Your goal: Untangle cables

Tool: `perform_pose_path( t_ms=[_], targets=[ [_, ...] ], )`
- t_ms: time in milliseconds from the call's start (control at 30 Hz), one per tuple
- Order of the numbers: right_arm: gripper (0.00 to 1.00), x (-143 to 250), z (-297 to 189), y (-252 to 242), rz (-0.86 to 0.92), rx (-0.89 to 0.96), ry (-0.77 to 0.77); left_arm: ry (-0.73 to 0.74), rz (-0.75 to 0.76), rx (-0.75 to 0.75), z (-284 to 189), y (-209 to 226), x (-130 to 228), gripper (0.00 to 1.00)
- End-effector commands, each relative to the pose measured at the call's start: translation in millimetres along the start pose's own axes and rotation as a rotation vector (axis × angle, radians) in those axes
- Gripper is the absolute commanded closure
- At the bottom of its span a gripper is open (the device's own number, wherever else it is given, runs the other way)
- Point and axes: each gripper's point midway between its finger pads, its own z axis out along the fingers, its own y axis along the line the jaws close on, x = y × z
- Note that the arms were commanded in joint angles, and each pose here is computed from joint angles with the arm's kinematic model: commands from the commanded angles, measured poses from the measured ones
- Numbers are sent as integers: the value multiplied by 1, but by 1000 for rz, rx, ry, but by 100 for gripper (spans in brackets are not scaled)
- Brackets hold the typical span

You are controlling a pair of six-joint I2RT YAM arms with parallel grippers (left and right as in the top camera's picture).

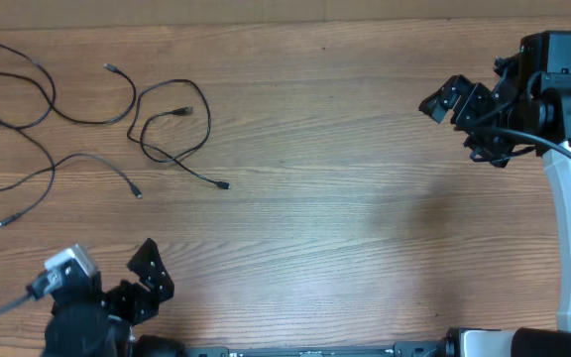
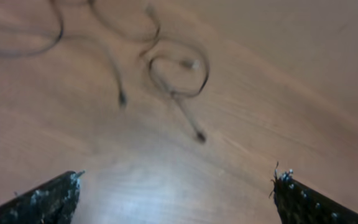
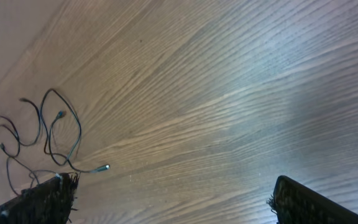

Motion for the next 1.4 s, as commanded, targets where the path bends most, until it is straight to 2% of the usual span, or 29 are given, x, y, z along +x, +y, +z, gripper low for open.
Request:
perform_pose_path(
  t_ms=[0,167,333,467,633,767,900,1100,1367],
  targets=[
    [0,-1,2,0,5,-3,2,-47,118,54,12,11,28,1],
    [0,-1,2,0,5,-3,2,-125,225,121,38,10,43,0],
    [0,-1,2,0,5,-3,2,-164,300,142,79,6,53,1],
    [0,-1,2,0,5,-3,2,-176,390,217,107,-5,69,0],
    [0,-1,2,0,5,-3,2,-170,396,241,129,-3,87,0],
    [0,-1,2,0,5,-3,2,-246,488,249,131,-8,78,1],
    [0,-1,2,0,5,-3,2,-351,510,283,132,-18,65,1],
    [0,-1,2,0,5,-3,2,-404,525,307,133,-23,63,1],
    [0,-1,2,0,5,-3,2,-399,524,313,133,-23,64,0]
  ],
)
